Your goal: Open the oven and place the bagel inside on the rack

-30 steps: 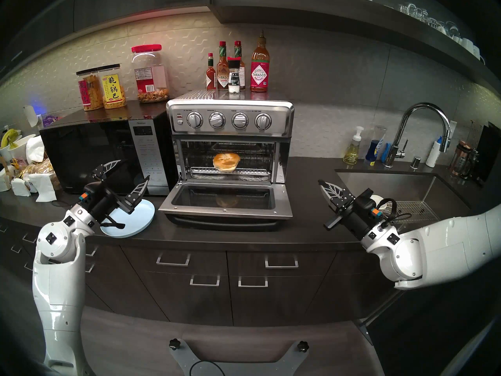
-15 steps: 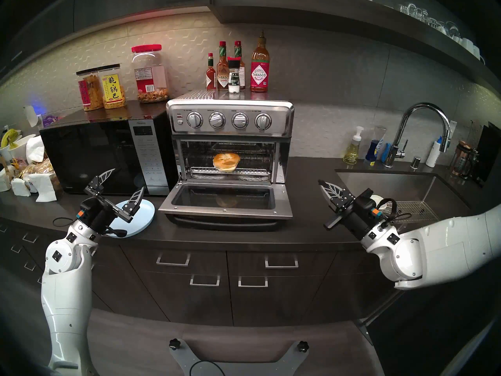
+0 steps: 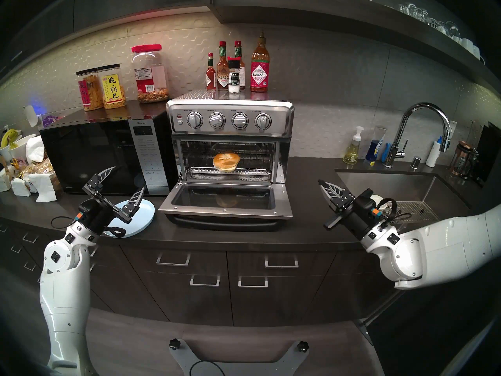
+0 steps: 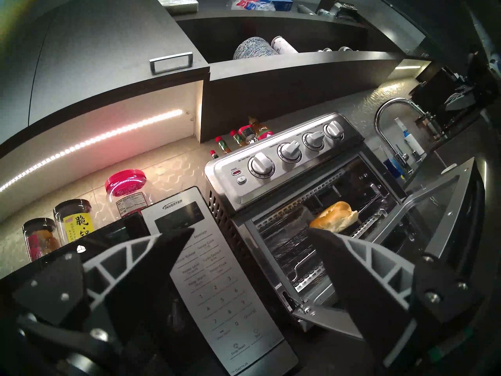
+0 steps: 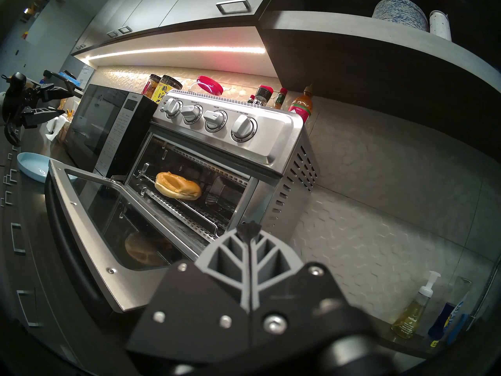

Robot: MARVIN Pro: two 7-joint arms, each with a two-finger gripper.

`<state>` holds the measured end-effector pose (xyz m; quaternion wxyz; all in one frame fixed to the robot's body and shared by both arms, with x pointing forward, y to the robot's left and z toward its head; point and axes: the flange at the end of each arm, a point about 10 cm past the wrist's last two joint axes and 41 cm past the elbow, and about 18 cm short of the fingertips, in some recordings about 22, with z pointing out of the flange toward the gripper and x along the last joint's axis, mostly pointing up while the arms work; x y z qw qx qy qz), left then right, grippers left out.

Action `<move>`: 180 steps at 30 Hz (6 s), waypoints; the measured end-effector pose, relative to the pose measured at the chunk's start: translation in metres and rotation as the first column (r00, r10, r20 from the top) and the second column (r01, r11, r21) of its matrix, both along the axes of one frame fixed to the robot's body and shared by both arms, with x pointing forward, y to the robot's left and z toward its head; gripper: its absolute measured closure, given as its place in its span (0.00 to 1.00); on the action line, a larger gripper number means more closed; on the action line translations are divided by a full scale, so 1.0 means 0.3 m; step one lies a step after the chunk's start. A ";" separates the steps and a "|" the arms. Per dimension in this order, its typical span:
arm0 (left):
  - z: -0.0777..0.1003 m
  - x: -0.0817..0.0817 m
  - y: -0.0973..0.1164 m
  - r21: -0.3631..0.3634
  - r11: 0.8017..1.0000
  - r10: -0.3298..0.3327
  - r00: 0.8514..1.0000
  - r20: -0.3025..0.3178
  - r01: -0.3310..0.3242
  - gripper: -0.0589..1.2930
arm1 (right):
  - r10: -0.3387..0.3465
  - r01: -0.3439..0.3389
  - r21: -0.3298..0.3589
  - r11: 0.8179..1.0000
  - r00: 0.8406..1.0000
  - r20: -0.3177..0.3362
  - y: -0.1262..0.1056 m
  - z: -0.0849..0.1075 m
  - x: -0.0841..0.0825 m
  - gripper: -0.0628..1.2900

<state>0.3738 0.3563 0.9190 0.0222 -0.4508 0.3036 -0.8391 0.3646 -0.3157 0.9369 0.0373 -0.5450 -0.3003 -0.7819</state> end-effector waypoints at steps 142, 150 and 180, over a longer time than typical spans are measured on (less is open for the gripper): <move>0.005 0.001 0.003 -0.012 1.000 0.011 1.000 0.013 -0.011 0.07 | 0.261 -0.308 -0.345 0.887 0.949 -0.177 0.774 0.069 0.066 0.97; 0.005 0.001 0.003 -0.012 1.000 0.012 1.000 0.013 -0.011 0.07 | 0.227 -0.292 -0.299 0.908 0.945 -0.234 0.791 0.090 0.102 0.97; 0.005 0.001 0.003 -0.012 1.000 0.012 1.000 0.013 -0.011 0.07 | 0.064 -0.125 -0.170 0.978 0.943 -0.326 0.921 0.051 0.190 0.97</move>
